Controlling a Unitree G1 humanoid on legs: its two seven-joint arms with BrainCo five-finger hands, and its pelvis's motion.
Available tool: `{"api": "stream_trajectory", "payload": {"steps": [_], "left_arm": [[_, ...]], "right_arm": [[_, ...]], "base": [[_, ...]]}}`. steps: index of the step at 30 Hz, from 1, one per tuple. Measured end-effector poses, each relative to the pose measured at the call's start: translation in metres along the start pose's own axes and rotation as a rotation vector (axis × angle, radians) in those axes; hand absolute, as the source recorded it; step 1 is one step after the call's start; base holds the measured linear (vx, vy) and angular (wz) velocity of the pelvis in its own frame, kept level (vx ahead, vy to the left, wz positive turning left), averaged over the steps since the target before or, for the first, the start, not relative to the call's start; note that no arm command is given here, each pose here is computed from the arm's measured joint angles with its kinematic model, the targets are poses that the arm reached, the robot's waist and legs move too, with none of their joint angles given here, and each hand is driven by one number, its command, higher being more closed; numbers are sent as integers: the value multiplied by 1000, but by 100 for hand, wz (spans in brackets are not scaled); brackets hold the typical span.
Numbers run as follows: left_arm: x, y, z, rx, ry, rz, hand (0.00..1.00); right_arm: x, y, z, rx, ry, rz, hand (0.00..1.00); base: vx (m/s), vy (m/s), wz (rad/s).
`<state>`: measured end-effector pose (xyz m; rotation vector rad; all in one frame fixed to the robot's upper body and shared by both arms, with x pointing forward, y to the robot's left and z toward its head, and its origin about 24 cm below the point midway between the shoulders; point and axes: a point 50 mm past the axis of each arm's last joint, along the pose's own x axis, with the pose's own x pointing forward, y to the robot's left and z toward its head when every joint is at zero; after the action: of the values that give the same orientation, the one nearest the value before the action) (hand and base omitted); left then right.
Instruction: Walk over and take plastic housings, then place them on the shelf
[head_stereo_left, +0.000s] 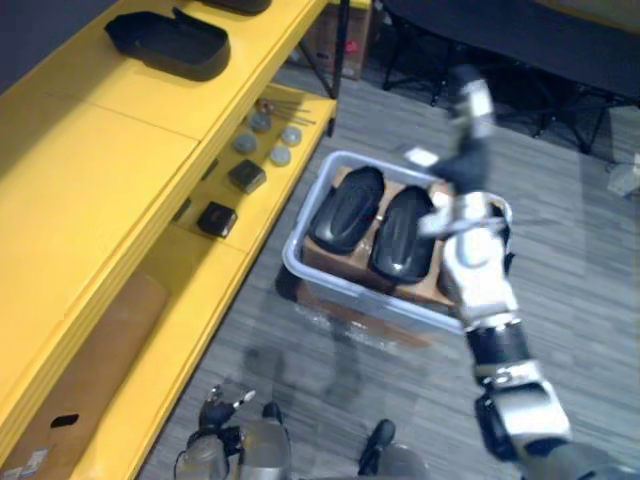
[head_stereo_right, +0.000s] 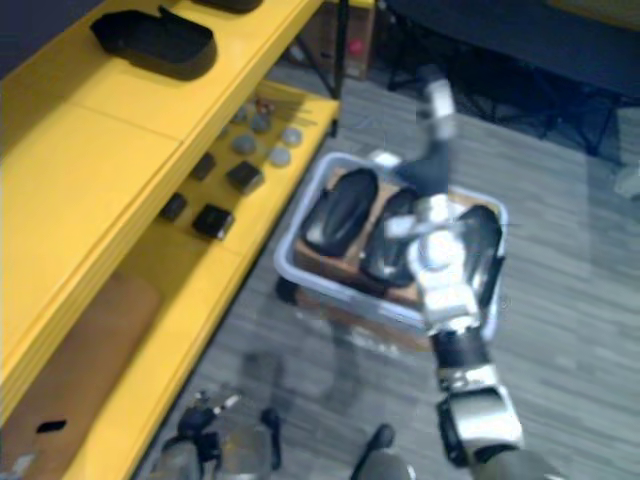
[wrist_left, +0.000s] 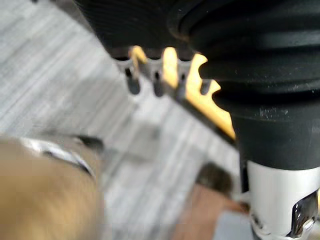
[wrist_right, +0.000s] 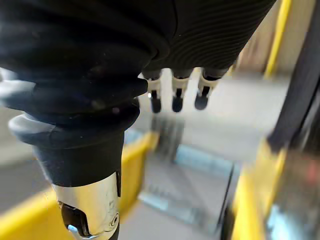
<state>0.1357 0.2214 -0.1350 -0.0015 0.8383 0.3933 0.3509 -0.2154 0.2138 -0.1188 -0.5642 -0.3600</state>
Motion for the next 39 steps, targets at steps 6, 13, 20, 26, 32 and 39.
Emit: {"api": "stream_trajectory", "payload": {"steps": [6, 13, 20, 26, 32, 39], "left_arm": [[-1, -9, 5, -87, -24, 38, 0], [-4, -19, -7, -115, 19, 23, 0], [-6, -31, -7, -147, 3, -24, 0], [-7, -35, -6, -186, -18, -53, 0], [-8, -37, -6, -197, -24, -65, 0], [-11, -46, -11, -222, 1, -88, 0]], "right_arm": [[27, -118, -51, -111, 368, -447, 0], [45, -175, -21, -163, 388, -674, 0], [41, -196, -20, -245, 495, -744, 0], [34, -202, -25, -289, 572, -794, 0], [24, -212, -30, -332, 649, -863, 0], [20, -231, -21, -386, 664, -890, 0]], "base": [[-215, 39, 19], [-116, 27, 12], [-73, 14, 6], [-8, 9, -2], [-27, 3, -1], [0, 0, 0]]}}
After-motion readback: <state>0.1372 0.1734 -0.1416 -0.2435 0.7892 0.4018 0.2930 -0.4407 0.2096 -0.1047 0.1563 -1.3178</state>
